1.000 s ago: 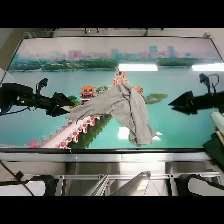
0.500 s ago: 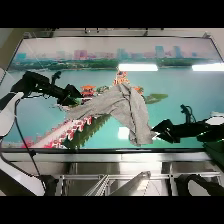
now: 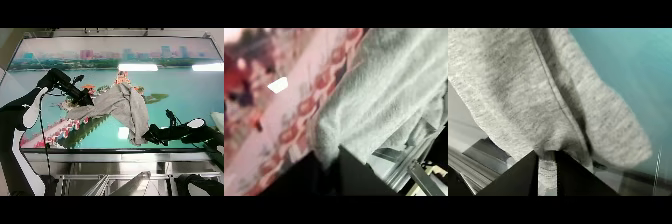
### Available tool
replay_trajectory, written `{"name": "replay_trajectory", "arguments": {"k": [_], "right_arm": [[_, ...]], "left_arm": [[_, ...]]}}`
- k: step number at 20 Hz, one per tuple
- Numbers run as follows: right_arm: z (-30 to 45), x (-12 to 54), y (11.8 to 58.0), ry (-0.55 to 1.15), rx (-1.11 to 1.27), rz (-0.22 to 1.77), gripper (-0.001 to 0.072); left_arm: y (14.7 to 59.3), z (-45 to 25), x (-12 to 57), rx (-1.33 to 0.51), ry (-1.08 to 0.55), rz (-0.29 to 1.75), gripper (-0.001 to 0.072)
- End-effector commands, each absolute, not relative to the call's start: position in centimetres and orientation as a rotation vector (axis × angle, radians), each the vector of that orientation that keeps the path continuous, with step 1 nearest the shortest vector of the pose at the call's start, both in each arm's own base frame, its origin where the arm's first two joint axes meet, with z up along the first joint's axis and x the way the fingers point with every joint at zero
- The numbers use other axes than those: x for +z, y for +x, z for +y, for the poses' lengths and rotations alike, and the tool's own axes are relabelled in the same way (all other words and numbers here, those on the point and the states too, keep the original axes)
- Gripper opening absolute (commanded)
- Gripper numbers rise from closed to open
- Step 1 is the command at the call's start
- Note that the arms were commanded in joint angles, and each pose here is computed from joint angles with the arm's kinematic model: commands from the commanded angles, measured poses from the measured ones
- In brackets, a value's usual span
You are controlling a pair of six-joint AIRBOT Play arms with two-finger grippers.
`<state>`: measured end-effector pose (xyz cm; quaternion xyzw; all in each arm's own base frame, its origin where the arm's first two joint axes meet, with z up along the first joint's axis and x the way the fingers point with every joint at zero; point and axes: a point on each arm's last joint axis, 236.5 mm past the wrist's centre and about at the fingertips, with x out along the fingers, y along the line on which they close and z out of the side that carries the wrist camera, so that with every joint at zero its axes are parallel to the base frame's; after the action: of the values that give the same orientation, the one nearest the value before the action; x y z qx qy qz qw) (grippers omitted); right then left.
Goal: Fold the shirts.
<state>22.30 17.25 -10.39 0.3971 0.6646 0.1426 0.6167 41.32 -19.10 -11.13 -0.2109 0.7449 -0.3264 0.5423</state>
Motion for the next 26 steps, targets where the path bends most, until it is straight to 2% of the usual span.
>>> {"name": "replay_trajectory", "arguments": {"k": [1,2,3,4,11,14,16,19,24,25,26], "right_arm": [[17.5,-10.4,22.5,0.916,0.337,1.520,0.0140],[17.6,-10.2,22.4,0.906,0.359,1.521,0.0260],[17.7,-9.7,22.1,0.904,0.384,1.523,0.0417],[17.6,-9.2,21.9,0.917,0.398,1.528,0.0439],[14.5,-8.2,21.7,0.905,0.346,1.495,0.0440],[12.9,-9.8,20.6,0.852,0.241,1.560,0.0444],[12.2,-10.8,20.2,0.863,0.171,1.571,0.0591],[12.7,-12.0,20.5,0.911,0.129,1.531,0.0592],[16.5,-12.2,22.6,0.986,0.246,1.462,0.0567],[17.0,-12.2,22.9,1.007,0.275,1.451,0.0445],[17.5,-12.0,23.3,1.016,0.311,1.431,0.0242]], "left_arm": [[41.4,-20.3,-9.8,-0.833,-0.479,1.767,0.0022],[41.5,-20.3,-9.6,-0.837,-0.475,1.764,0.0021],[41.5,-20.2,-9.4,-0.840,-0.475,1.763,0.0021],[41.5,-19.9,-9.3,-0.839,-0.480,1.765,0.0021],[41.5,-18.4,-9.0,-0.833,-0.505,1.780,0.0021],[41.6,-18.2,-9.0,-0.829,-0.509,1.778,0.0022],[41.7,-18.2,-9.1,-0.826,-0.512,1.774,0.0022],[41.7,-18.2,-9.1,-0.825,-0.512,1.771,0.0022],[41.7,-18.2,-9.1,-0.825,-0.513,1.772,0.0022],[41.7,-18.2,-9.1,-0.827,-0.514,1.772,0.0022],[41.6,-18.3,-8.9,-0.834,-0.520,1.774,0.0022]]}}
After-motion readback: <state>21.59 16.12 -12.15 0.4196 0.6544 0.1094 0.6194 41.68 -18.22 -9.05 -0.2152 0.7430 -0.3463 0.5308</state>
